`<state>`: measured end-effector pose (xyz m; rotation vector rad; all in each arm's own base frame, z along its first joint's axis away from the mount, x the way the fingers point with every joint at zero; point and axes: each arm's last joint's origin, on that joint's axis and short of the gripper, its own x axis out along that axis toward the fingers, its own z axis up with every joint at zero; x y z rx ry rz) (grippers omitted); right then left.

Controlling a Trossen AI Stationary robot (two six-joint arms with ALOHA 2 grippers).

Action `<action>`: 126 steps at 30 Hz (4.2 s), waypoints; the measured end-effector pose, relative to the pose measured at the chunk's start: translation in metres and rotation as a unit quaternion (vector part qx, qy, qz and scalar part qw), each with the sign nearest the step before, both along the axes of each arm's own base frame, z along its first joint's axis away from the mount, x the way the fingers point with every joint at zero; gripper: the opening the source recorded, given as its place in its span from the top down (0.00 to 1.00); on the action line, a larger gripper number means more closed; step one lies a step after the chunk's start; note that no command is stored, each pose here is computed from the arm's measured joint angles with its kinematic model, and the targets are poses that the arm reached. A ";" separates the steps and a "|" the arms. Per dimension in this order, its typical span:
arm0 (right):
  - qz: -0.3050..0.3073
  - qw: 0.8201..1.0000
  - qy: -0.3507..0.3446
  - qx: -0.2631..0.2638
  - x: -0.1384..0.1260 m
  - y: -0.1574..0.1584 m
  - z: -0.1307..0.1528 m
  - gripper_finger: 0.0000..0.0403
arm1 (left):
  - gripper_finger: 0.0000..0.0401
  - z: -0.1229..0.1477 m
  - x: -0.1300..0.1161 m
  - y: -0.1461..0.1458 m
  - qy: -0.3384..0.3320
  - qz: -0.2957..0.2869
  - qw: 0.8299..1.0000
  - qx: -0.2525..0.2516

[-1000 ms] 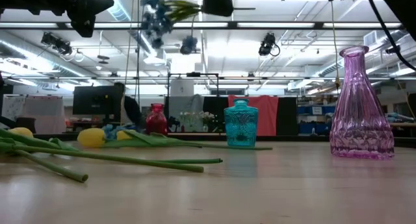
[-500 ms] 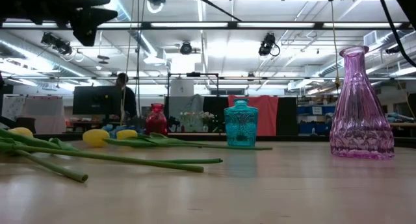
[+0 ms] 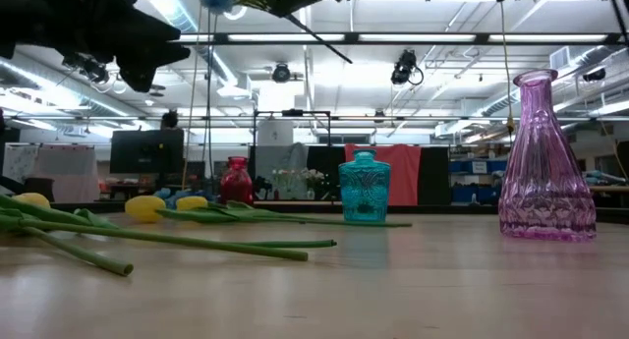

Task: Sort flowers into vase by color
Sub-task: Put the left blue flower into the blue flower vase, then put the middle yellow tulip into the violet flower vase

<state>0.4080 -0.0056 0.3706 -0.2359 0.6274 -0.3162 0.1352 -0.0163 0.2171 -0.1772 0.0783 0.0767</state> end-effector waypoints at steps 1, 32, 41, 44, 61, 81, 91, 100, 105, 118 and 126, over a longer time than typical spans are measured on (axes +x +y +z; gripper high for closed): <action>0.005 1.000 -0.019 0.008 -0.006 0.000 -0.002 0.93 | 0.58 -0.001 0.001 0.000 0.002 0.000 1.000 0.000; 0.023 0.958 -0.283 0.048 -0.105 -0.025 -0.140 0.92 | 0.58 -0.029 0.069 0.010 0.043 0.111 0.990 0.068; 0.022 0.958 -0.280 0.054 -0.109 -0.030 -0.148 0.92 | 0.58 -0.033 0.079 0.026 0.046 0.119 0.990 0.062; 0.023 0.958 -0.279 0.055 -0.109 -0.029 -0.148 0.92 | 0.58 -0.036 0.081 0.029 0.045 0.125 0.989 0.062; 0.014 0.951 -0.303 0.065 -0.110 -0.024 -0.173 0.92 | 0.58 -0.042 0.088 0.029 0.036 0.117 0.991 0.058; 0.004 0.946 -0.319 0.064 -0.135 -0.023 -0.199 0.84 | 0.58 -0.044 0.088 0.028 0.049 0.096 0.992 0.071; -0.007 0.959 -0.273 0.080 -0.136 -0.024 -0.208 0.65 | 0.58 -0.045 0.087 0.028 0.057 0.096 0.991 0.069; -0.008 0.968 -0.222 0.115 -0.147 -0.026 -0.202 0.55 | 0.58 -0.049 0.086 0.028 0.081 0.094 0.990 0.070; -0.030 0.976 -0.168 0.138 -0.156 -0.026 -0.189 0.55 | 0.58 -0.042 0.080 0.028 0.080 0.094 0.990 0.071; -0.011 0.976 -0.017 0.217 -0.118 0.013 -0.150 0.56 | 0.58 -0.012 0.051 0.011 0.038 0.050 0.993 0.100; 0.009 0.972 0.031 0.232 -0.083 0.040 -0.153 0.56 | 0.58 -0.012 0.044 -0.014 0.049 0.015 0.987 0.151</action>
